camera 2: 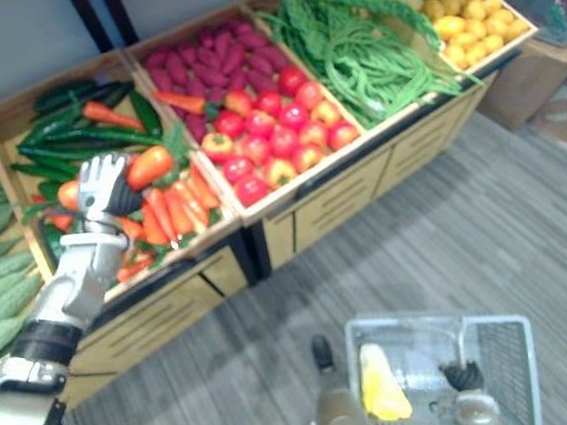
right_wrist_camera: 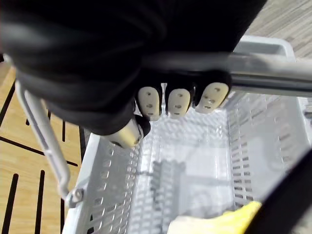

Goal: Pick vegetable in the basket

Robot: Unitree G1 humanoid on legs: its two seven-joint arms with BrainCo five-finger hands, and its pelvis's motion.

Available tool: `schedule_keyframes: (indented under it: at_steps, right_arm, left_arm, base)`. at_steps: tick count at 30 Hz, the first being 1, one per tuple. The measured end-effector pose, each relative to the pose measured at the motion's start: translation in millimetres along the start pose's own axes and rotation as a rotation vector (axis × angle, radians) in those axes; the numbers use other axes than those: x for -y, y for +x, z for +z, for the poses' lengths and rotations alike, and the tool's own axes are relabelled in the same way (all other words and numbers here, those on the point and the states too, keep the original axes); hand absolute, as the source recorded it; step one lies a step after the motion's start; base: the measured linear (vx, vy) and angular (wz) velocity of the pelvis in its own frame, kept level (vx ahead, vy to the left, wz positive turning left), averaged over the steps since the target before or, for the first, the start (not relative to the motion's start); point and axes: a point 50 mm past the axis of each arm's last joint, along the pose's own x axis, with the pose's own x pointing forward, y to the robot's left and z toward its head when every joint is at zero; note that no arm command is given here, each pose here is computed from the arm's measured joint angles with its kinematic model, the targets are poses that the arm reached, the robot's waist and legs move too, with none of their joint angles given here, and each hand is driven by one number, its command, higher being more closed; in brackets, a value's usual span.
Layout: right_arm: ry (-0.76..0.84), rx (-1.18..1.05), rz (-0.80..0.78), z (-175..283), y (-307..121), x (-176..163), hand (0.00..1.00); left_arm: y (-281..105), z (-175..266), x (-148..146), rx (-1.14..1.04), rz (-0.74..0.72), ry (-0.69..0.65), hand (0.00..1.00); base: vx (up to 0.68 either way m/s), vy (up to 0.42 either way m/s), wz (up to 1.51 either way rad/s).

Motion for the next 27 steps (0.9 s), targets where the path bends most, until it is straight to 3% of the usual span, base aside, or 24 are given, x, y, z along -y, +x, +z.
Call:
schedule_keyframes:
  at_steps: [6,10,20,27]
  right_arm:
    - [-0.187,0.169,-0.124,49.3,11.6,62.6,1.0]
    - [-0.309,0.315,-0.165,89.8,9.4,86.3,1.0]
    - [-0.577,0.607,-0.046,161.4,-8.1,66.2,1.0]
    - [-0.791,0.805,0.131,207.2,-23.5,25.3,1.0]
  left_arm:
    - [-14.1,39.9,8.0,0.196,-0.053,-0.078,1.0]
    - [-20.6,72.4,9.5,0.355,-0.082,-0.143,1.0]
    - [-41.2,152.8,14.2,0.674,-0.186,-0.378,1.0]
    - [-60.1,209.3,18.7,0.861,-0.273,-0.544,1.0]
  base:
    - [0.0,-0.011,-0.34]
    - [0.01,0.022,-0.61]
    - [0.02,-0.014,-0.41]
    - [0.0,-0.058,-0.15]
